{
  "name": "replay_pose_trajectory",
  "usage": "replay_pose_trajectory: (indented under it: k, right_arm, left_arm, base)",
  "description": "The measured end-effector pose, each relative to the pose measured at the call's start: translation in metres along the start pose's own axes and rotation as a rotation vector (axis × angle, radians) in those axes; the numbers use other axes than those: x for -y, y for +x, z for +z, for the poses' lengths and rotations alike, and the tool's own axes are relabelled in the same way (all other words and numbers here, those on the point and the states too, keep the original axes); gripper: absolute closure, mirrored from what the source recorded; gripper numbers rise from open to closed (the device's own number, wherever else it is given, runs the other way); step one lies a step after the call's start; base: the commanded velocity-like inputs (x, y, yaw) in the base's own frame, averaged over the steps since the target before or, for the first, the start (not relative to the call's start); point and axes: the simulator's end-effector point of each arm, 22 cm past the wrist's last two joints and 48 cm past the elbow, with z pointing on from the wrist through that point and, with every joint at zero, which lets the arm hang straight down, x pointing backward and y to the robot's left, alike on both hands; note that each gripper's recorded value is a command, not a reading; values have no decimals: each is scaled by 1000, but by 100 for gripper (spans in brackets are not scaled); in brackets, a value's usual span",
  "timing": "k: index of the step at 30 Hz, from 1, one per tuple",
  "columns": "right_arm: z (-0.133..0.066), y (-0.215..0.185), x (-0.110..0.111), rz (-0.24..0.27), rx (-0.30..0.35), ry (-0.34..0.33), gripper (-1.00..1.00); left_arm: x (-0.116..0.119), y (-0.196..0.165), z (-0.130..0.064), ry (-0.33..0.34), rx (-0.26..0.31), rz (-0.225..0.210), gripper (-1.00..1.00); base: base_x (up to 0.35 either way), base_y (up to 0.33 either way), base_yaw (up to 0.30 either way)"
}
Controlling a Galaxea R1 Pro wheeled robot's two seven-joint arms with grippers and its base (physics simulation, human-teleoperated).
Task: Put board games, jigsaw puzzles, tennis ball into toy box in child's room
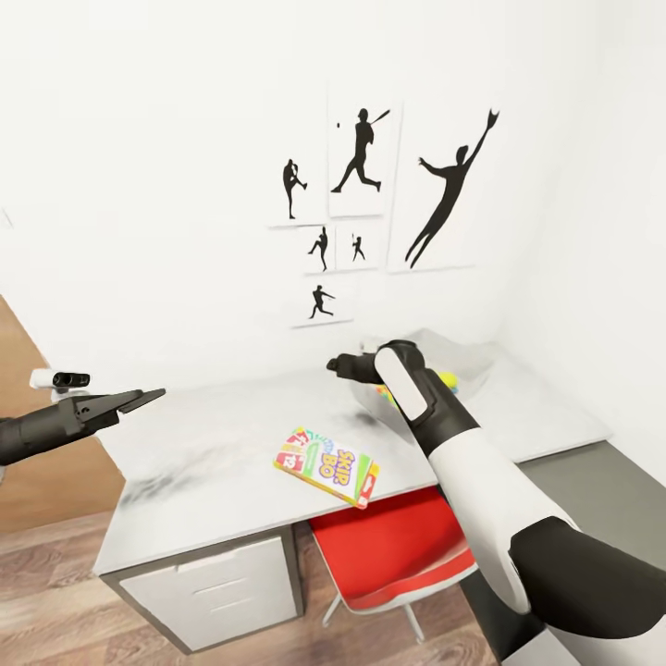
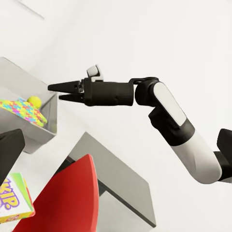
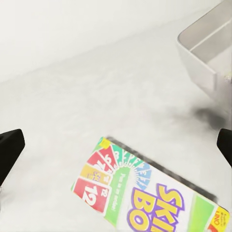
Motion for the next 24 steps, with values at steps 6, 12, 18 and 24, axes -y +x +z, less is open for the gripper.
replay_pose_trajectory:
  k: [6, 12, 18, 24]
  right_arm:
    - [-4, -8, -4, -9, 36, 7, -100]
    - [-2, 1, -2, 3, 58, 13, -100]
    - [8, 28, 9, 45, 65, 24, -100]
    - [14, 66, 13, 53, 67, 42, -100]
  left_arm:
    - [5, -3, 0, 3, 2, 9, -100]
    - [9, -5, -1, 6, 5, 17, -100]
    - [10, -5, -1, 6, 4, 19, -100]
    - [10, -5, -1, 6, 4, 19, -100]
  base:
    - [-5, 0, 88]
    - [-1, 0, 87]
    - [0, 0, 19]
    - [0, 0, 3]
